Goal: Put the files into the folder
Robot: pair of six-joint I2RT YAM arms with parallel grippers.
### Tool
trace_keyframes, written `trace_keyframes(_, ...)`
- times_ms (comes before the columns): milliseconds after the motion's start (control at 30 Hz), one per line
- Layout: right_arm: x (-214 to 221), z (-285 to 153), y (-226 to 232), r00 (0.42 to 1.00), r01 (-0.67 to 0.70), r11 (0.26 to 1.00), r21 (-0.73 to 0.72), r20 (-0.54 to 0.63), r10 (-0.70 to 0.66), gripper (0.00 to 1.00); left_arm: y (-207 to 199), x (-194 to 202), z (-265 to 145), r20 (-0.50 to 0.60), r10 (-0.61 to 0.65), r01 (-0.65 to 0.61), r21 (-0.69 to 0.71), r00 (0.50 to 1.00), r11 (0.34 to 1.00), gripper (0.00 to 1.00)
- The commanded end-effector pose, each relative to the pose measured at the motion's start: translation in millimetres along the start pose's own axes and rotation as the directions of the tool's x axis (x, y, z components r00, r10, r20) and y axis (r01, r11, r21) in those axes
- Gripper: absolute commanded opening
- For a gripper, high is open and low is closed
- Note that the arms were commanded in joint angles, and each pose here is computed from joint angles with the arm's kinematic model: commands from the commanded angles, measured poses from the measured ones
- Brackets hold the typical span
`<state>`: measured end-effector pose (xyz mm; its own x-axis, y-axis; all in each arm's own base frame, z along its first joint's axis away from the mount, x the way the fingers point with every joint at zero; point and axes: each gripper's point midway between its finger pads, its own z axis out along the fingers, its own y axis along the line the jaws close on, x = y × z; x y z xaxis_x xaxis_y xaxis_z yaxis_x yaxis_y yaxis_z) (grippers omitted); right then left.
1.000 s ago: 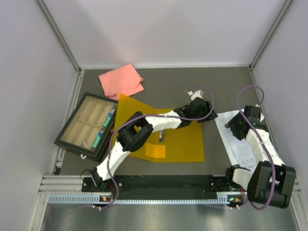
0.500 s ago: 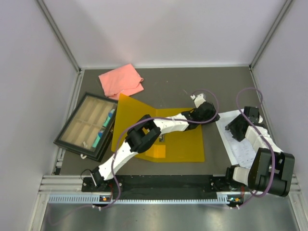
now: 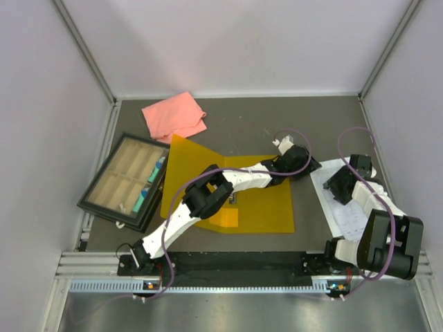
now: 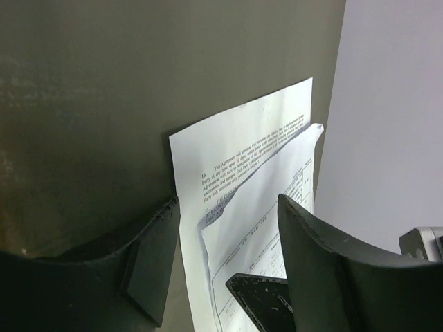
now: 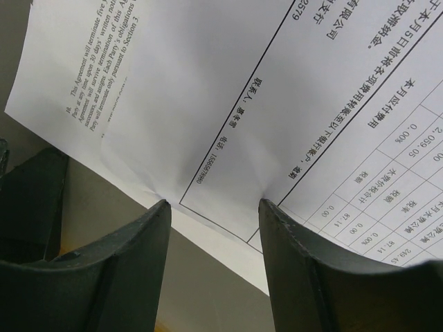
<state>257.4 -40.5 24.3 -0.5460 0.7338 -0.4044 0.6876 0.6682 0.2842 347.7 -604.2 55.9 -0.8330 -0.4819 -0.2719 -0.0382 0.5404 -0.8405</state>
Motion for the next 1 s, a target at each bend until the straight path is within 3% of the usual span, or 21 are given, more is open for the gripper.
trace_keyframes(0,-2.0,5.5,1.6,1.0,0.009,1.0,-0.015,-0.008,-0.009,0.54,24.6,15.3,10.6,-0.052,-0.02,0.018,-0.03,0.998,0.999,0.64)
trace_keyframes(533,7.5,16.4,7.6,0.997,0.024,0.999,-0.048,-0.073,-0.027,0.51,12.8,23.9,6.6,-0.133,0.027,-0.013,0.098,0.991,0.995,0.68)
trace_keyframes(733,19.1,17.5,43.9,0.986,0.029,0.966,-0.257,-0.15,-0.069,0.52,4.2,7.7,-9.6,-0.141,0.22,-0.21,0.08,0.965,0.974,0.68)
trace_keyframes(867,26.4,17.2,65.5,0.974,-0.005,0.93,-0.368,-0.213,-0.079,0.53,-27.3,-12.2,-38.3,-0.179,0.299,-0.272,0.158,0.937,0.949,0.68)
trace_keyframes(967,26.5,8.7,87.5,0.97,-0.032,0.885,-0.465,-0.229,-0.086,0.54,-55.1,-33.6,-62.2,-0.138,0.368,-0.335,0.214,0.92,0.918,0.69)
